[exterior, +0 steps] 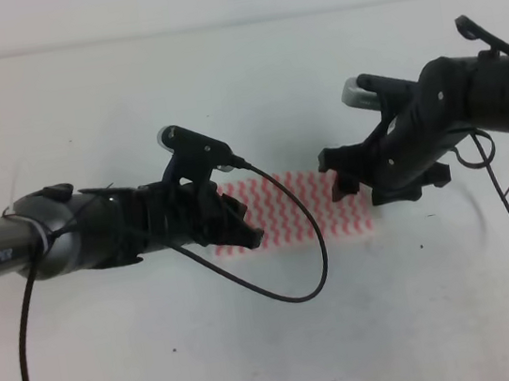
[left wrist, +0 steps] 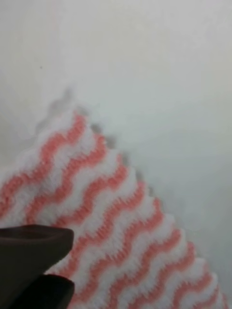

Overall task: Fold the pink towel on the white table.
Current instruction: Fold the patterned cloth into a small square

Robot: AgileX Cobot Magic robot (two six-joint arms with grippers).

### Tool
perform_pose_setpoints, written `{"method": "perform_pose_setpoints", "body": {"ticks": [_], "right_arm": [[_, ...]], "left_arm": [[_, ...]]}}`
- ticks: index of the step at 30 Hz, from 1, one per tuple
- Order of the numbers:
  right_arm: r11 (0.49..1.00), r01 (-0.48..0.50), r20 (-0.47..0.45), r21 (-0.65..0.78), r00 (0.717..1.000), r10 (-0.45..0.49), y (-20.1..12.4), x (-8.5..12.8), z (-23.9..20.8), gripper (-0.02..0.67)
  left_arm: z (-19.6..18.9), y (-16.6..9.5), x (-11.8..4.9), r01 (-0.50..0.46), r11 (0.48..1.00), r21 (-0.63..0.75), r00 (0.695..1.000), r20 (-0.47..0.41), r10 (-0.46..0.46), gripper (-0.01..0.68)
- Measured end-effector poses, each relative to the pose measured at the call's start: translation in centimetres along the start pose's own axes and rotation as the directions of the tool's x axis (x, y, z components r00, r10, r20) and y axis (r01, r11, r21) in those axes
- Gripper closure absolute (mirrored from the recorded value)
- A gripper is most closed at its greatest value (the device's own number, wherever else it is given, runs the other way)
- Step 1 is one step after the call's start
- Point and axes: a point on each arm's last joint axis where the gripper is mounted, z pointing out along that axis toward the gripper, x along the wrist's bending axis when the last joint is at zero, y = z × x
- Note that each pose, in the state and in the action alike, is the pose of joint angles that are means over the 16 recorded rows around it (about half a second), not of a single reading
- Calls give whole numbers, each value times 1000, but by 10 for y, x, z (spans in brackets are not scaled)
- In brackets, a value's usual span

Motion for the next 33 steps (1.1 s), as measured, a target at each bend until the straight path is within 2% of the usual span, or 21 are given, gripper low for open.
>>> {"method": "perform_pose_setpoints", "body": {"ticks": [6, 21, 33], "right_arm": [[1000, -2, 6, 9, 1000, 2, -1, -2, 5, 233], [1000, -3, 7, -1, 1000, 3, 0, -3, 10, 328], [1000, -1, 19, 23, 1000, 1, -3, -6, 17, 373]], "left_arm": [[0, 0, 0, 0, 1000, 0, 1000, 0, 0, 566], [0, 0, 0, -1, 1000, 0, 1000, 2, 1, 566], [0, 0, -1, -1, 1000, -3, 1000, 9, 1, 566]]}}
